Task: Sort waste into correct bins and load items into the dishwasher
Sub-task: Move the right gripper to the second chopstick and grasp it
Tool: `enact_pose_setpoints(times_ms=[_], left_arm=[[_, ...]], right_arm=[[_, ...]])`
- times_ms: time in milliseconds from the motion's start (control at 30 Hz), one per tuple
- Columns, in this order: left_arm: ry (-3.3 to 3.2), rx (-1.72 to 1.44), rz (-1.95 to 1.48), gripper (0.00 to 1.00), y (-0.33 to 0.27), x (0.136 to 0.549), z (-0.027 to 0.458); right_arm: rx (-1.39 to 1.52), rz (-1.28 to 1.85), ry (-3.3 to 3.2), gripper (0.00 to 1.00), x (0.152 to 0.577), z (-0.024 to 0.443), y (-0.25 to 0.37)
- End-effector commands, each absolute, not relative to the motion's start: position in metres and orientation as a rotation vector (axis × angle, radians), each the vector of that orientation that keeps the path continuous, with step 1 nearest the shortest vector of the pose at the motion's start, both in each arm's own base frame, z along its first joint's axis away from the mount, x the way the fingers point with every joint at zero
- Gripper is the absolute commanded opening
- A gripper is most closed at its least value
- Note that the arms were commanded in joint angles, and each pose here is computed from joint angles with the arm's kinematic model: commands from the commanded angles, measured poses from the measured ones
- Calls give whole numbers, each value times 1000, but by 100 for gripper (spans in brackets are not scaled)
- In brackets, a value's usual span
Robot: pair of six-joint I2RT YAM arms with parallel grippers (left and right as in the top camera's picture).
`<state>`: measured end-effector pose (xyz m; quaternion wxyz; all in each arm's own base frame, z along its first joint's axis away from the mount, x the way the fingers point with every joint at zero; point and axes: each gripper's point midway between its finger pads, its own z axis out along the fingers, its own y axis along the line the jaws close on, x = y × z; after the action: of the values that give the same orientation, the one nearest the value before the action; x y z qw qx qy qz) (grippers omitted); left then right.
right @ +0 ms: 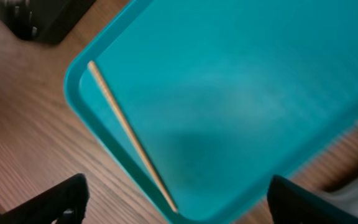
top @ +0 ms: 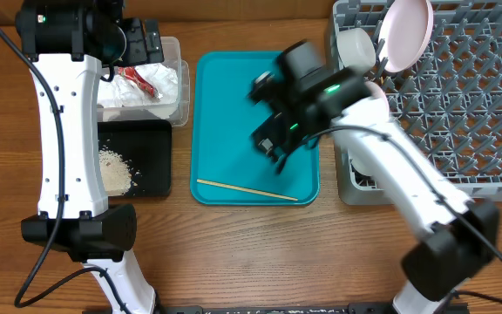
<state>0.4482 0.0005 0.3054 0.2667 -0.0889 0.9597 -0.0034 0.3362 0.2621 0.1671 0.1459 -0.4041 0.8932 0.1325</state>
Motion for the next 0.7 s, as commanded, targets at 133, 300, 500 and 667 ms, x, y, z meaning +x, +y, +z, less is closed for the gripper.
enact_pose_setpoints(times_ms=[133, 300, 500, 667], left_arm=[[2565, -262, -8, 100, 1, 448, 313], [2565, -262, -8, 100, 1, 448, 313], [2565, -262, -8, 100, 1, 448, 313], [2565, -262, -8, 100, 1, 448, 313]], right_arm=[[-1489, 308, 2571, 100, 303, 90, 309], [-1609, 293, 2515, 100, 293, 58, 336], [-1626, 281, 2518, 89, 296, 33, 344], [-1604, 288, 2512, 73, 301, 21, 350]])
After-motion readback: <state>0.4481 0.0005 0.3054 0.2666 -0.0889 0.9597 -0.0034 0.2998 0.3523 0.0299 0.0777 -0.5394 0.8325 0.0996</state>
